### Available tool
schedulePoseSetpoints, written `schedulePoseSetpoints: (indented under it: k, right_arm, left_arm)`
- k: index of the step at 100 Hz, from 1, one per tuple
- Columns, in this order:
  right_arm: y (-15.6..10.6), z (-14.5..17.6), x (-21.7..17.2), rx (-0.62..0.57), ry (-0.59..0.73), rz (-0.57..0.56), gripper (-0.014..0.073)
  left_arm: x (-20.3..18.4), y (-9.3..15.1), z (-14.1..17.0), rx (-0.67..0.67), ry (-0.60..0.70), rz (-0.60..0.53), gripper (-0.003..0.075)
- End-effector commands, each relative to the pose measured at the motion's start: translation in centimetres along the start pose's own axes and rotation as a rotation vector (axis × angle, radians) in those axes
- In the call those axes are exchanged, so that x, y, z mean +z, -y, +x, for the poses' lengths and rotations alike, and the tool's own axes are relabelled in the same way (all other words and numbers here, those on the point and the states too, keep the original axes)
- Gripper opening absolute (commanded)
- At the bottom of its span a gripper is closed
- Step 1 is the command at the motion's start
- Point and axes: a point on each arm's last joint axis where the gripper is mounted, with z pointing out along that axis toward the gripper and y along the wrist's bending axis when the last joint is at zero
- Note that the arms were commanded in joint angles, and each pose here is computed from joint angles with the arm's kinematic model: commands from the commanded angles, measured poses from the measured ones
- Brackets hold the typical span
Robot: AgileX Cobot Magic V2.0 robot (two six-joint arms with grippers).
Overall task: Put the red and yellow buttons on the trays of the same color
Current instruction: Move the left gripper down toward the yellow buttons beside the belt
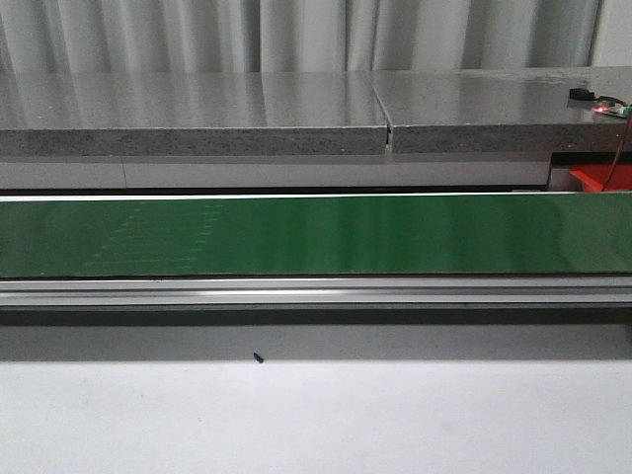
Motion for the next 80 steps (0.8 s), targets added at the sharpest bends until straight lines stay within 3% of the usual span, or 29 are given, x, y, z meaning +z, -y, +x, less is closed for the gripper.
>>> schedulePoseSetpoints:
  k: [1, 23, 54, 80]
  right_arm:
    - [-0.2, -1.5, -0.3, -0.012, 0.103, -0.010, -0.0067]
    - [-0.2, -1.5, -0.3, -0.012, 0.103, -0.010, -0.0067]
    - [-0.2, -1.5, -0.3, -0.012, 0.103, -0.010, -0.0067]
    - [-0.2, -1.5, -0.3, -0.012, 0.103, -0.010, -0.0067]
  left_arm:
    - [-0.4, 0.1, -2.1, -0.048, 0.065, 0.024, 0.0580]
    - [2.2, -0.4, -4.9, -0.134, -0.027, 0.023, 0.0547]
    - [6.7, 0.1, -8.2, -0.147, -0.182, 0.006, 0.0545]
    - [9.0, 0.3, -10.2, -0.173, -0.217, 0.004, 0.0493]
